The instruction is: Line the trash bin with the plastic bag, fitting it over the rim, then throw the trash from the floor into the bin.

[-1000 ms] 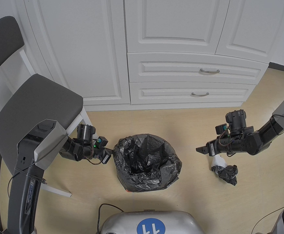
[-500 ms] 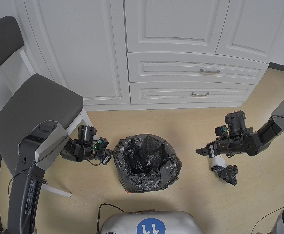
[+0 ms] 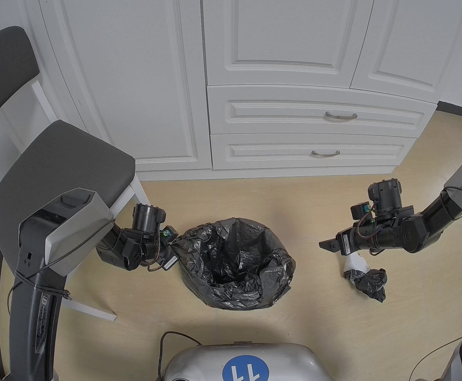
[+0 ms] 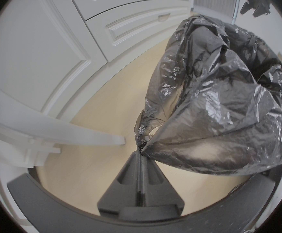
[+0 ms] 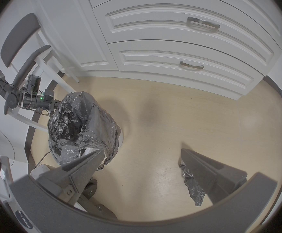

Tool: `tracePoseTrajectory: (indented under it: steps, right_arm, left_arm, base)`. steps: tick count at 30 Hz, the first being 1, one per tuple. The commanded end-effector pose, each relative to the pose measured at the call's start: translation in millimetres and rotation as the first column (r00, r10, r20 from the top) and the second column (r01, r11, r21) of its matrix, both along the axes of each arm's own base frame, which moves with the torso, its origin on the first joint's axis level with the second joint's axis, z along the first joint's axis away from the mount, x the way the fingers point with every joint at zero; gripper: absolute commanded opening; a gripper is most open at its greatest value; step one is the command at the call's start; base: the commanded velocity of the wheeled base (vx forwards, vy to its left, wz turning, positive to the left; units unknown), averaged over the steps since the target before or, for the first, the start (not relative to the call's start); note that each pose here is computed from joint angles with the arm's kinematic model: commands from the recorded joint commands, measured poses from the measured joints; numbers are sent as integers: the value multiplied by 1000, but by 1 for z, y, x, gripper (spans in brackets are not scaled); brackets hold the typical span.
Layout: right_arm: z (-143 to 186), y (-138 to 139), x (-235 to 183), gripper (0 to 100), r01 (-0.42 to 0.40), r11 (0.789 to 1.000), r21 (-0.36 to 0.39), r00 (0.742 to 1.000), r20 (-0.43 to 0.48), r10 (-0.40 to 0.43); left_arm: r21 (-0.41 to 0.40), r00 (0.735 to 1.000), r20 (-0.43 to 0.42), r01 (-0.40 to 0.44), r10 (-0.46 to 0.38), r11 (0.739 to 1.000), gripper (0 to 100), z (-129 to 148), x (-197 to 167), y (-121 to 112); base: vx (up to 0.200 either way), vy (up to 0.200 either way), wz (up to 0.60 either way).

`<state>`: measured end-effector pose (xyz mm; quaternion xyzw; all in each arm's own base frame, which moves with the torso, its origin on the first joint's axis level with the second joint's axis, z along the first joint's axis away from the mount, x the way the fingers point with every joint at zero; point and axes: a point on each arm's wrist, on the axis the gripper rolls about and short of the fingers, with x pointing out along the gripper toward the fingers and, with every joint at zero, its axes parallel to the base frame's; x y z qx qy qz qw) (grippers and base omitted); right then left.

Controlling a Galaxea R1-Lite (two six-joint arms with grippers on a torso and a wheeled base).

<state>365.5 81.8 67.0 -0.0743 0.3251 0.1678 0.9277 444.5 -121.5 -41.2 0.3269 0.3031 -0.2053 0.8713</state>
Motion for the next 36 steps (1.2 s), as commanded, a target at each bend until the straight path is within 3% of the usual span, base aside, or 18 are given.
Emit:
tracePoseTrajectory:
  steps: [1,13,17,23,26,28,29,30,32,36]
  right_arm:
    - [9,-2,-4,100,-10,1000,15,1000,18,10]
    - [20,-7,-9,100,-9,1000,26,999,40,8]
    - [28,-12,-12,100,0,1000,30,998,59,-1]
    - [36,-16,-19,100,0,1000,6,996,87,0]
    - [61,-22,-55,100,-55,996,-77,968,239,72]
    - [61,-22,-55,100,-55,996,-77,968,239,72]
    - [73,-26,-75,100,-61,992,-106,938,334,94]
    - [78,-29,-85,100,-56,992,-115,924,371,95]
    - [80,-35,-100,100,-35,991,-127,917,391,82]
    - [74,-59,-105,100,71,987,-147,930,368,-12]
  left_arm:
    - [68,998,39,-45,43,997,100,19,-13,-16]
    - [67,997,51,-57,54,996,100,21,-17,-14]
    - [69,995,85,-48,42,996,100,41,-30,-14]
    - [88,997,70,-30,24,996,100,56,-56,-18]
    - [92,994,105,-28,18,995,100,74,-75,-26]
    - [92,994,105,-28,18,995,100,74,-75,-26]
    - [95,990,139,-26,13,995,100,90,-90,-32]
    - [98,988,155,-23,8,995,100,99,-99,-36]
    - [94,984,178,-13,-4,995,100,112,-111,-40]
    - [42,979,205,13,-21,999,100,134,-138,-45]
  base:
    - [0,0,0]
    - [0,0,0]
    - [0,0,0]
    - [0,0,0]
    - [0,0,0]
    - [0,0,0]
    - [0,0,0]
    - [0,0,0]
    - [0,0,0]
    - [0,0,0]
